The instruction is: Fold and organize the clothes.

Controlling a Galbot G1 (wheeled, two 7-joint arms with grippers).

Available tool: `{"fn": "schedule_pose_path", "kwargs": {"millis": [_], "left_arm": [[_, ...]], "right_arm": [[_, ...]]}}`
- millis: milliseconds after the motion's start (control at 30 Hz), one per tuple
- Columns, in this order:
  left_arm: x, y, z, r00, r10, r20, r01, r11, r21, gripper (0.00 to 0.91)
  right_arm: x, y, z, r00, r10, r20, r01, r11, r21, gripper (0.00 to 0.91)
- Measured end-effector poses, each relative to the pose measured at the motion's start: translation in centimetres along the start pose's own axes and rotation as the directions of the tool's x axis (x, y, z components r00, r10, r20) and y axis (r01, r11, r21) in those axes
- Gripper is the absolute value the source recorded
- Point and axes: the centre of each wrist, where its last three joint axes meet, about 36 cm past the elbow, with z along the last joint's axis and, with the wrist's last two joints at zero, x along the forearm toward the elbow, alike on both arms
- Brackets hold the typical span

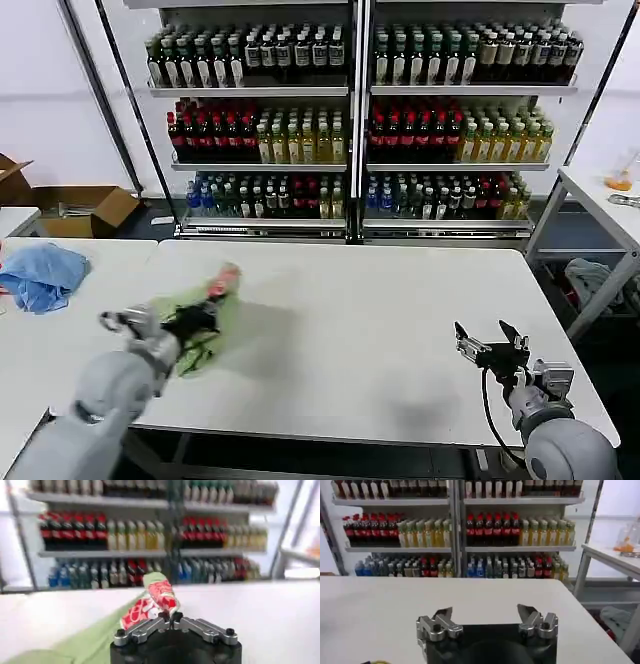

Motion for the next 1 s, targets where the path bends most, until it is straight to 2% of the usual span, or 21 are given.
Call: {"fn": "schedule_pose_path", "kwargs": {"millis": [167, 400, 433, 467, 733, 1000], "left_arm": [[-4.2, -5.1, -0.7, 0.997, 0.074, -0.005, -0.075, 0.997, -0.013, 0.020], [-9.2, -10.6, -3.4, 0.985, 0.170, 0.014, -0.170, 0.980, 0.106, 0.020], [-9.9, -11.4, -3.6, 0.983, 0.182, 0.015, -0.183, 0.975, 0.125, 0.091], [-10.5, -12.1, -3.8, 0.981, 0.195, 0.015, -0.196, 0.971, 0.140, 0.907], [-13.7, -18.0, -3.1, 0.961, 0.275, 0.014, -0.274, 0.946, 0.174, 0.907], [-13.8, -20.5, -2.2, 0.951, 0.301, 0.076, -0.309, 0.934, 0.176, 0.907]], "right_arm": [[0.2, 0.2, 0.2, 1.000, 0.003, -0.002, -0.003, 1.000, -0.003, 0.907], [0.5, 0.2, 0.3, 1.000, 0.006, -0.003, -0.006, 1.000, -0.004, 0.907], [0.6, 0.2, 0.3, 1.000, 0.007, -0.003, -0.007, 1.000, -0.004, 0.907], [0.6, 0.1, 0.3, 1.000, 0.007, -0.003, -0.007, 1.000, -0.004, 0.907], [0.9, 0.1, 0.4, 1.000, 0.012, -0.006, -0.012, 1.000, -0.008, 0.907], [0.5, 0.1, 0.3, 1.000, 0.008, -0.002, -0.008, 1.000, -0.004, 0.907]]}}
